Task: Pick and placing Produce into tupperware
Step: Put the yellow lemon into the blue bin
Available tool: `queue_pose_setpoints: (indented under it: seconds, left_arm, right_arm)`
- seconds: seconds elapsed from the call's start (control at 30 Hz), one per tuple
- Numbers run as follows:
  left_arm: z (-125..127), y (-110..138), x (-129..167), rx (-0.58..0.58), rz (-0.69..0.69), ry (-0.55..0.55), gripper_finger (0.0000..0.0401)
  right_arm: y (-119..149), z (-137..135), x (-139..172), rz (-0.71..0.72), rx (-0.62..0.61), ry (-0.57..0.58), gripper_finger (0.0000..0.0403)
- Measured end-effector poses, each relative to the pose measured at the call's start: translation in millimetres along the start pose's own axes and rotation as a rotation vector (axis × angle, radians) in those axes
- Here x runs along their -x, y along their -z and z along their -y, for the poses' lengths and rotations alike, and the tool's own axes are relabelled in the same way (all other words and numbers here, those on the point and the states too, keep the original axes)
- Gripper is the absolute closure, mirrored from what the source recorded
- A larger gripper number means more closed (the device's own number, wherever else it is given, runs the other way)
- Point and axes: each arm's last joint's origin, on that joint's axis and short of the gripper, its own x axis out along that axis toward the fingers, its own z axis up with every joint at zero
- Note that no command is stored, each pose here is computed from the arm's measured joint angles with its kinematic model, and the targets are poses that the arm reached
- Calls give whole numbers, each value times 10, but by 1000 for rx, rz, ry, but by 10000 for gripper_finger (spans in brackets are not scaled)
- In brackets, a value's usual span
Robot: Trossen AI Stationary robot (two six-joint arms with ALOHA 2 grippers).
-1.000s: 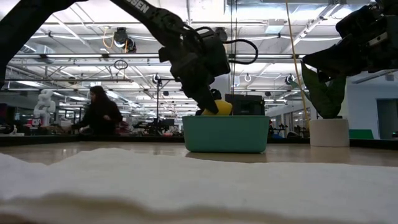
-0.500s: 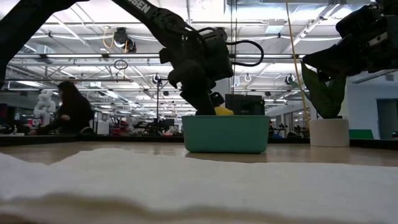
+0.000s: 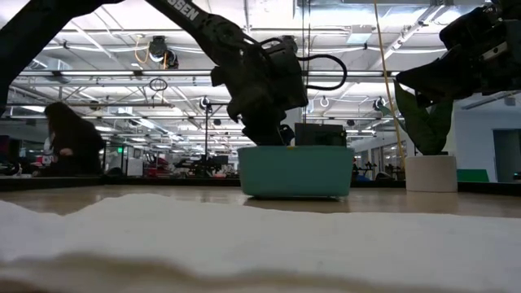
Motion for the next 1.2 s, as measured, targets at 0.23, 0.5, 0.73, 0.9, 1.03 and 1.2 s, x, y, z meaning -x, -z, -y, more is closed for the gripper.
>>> queue_pose_setpoints:
  seconds: [0.23,0.5,0.73,0.9,1.03,1.2]
  left_arm:
    - [-39,28,-16,12,-6,-4,176]
    - [-24,32,-34,-6,-15,1,176]
    - [86,-8,-94,-121,-56,-35,176]
    - [128,-25,-115,-146,-61,-36,176]
    - [120,-22,-111,-145,-60,-35,176]
    - [118,-24,-110,-144,-54,-30,176]
  right_arm:
    - [0,0,0,0,0,0,403]
    - [0,0,0,0,0,0,403]
    - [0,0,0,0,0,0,403]
    - [0,0,0,0,0,0,403]
    - [0,0,0,0,0,0,403]
    - [0,0,0,0,0,0,403]
